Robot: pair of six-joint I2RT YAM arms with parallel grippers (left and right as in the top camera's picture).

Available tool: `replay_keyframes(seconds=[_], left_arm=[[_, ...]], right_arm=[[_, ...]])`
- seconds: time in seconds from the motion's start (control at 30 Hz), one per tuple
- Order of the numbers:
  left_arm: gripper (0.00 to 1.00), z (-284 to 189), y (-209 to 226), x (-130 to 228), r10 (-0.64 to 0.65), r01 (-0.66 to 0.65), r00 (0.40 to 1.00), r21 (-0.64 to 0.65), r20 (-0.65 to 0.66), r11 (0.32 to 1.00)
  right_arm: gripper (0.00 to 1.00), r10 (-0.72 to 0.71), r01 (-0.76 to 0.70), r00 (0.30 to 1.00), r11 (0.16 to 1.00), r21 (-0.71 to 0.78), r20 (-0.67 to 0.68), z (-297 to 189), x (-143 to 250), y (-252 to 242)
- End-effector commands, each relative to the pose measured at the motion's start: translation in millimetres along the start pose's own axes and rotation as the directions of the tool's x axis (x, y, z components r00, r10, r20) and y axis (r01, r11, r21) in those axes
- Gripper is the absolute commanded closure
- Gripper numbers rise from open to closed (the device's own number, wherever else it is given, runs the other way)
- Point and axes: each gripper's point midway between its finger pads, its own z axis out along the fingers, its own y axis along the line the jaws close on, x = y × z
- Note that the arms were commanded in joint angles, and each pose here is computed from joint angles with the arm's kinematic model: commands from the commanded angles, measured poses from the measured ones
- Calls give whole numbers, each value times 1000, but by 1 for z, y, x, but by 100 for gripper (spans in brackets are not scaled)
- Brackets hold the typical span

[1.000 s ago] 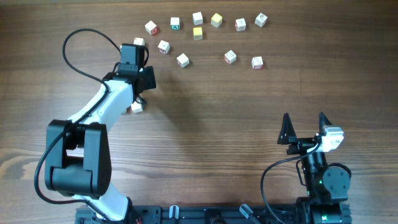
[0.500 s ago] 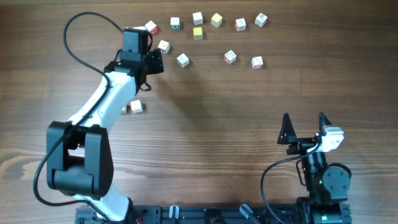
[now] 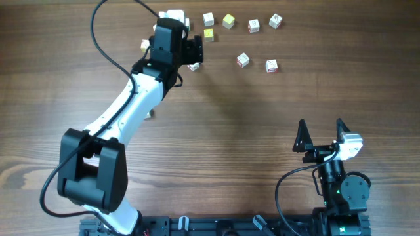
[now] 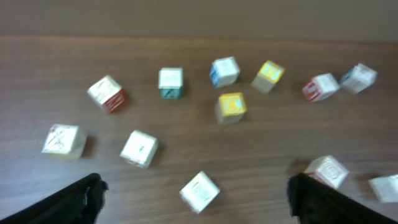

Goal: Form a horizontal line

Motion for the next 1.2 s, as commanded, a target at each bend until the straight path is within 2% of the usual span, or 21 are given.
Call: replay_keyframes(seconds=[0.0, 0.17, 0.27, 0.37, 0.5, 0.7, 0.77, 0.87, 0.93, 1.07, 1.17], left_arm=[[0, 11, -21, -5, 2, -4, 1000, 74, 28, 997], [0, 30, -20, 2, -124, 121, 992, 77, 24, 990], [0, 50, -18, 19, -235, 235, 972, 63, -8, 970], [0, 68, -15, 42, -294, 296, 954, 40, -52, 954], [0, 89, -10, 74, -339, 341, 935, 0, -108, 940], [1, 106, -5, 103, -334, 333, 930, -33, -157, 942], [10, 109, -4, 109, -333, 331, 928, -40, -169, 943], [34, 111, -3, 115, -331, 328, 926, -48, -181, 943], [43, 110, -3, 118, -329, 325, 925, -53, -190, 944], [57, 109, -3, 120, -327, 322, 924, -58, -199, 945], [62, 106, -1, 123, -316, 308, 924, -67, -216, 949]], right_arm=[[0, -18, 18, 1000, 1000, -10, 6, 0, -1, 1], [0, -18, 18, 1000, 1000, -10, 6, 0, -1, 1], [0, -18, 18, 1000, 1000, -10, 6, 0, -1, 1], [0, -18, 18, 1000, 1000, -10, 6, 0, -1, 1], [0, -18, 18, 1000, 1000, -10, 6, 0, -1, 1], [0, -18, 18, 1000, 1000, -10, 6, 0, -1, 1], [0, -18, 18, 1000, 1000, -10, 6, 0, -1, 1], [0, -17, 17, 1000, 1000, -10, 6, 0, -1, 1], [0, -18, 18, 1000, 1000, -10, 6, 0, -1, 1], [0, -18, 18, 1000, 1000, -10, 6, 0, -1, 1], [0, -18, 18, 1000, 1000, -10, 6, 0, -1, 1]])
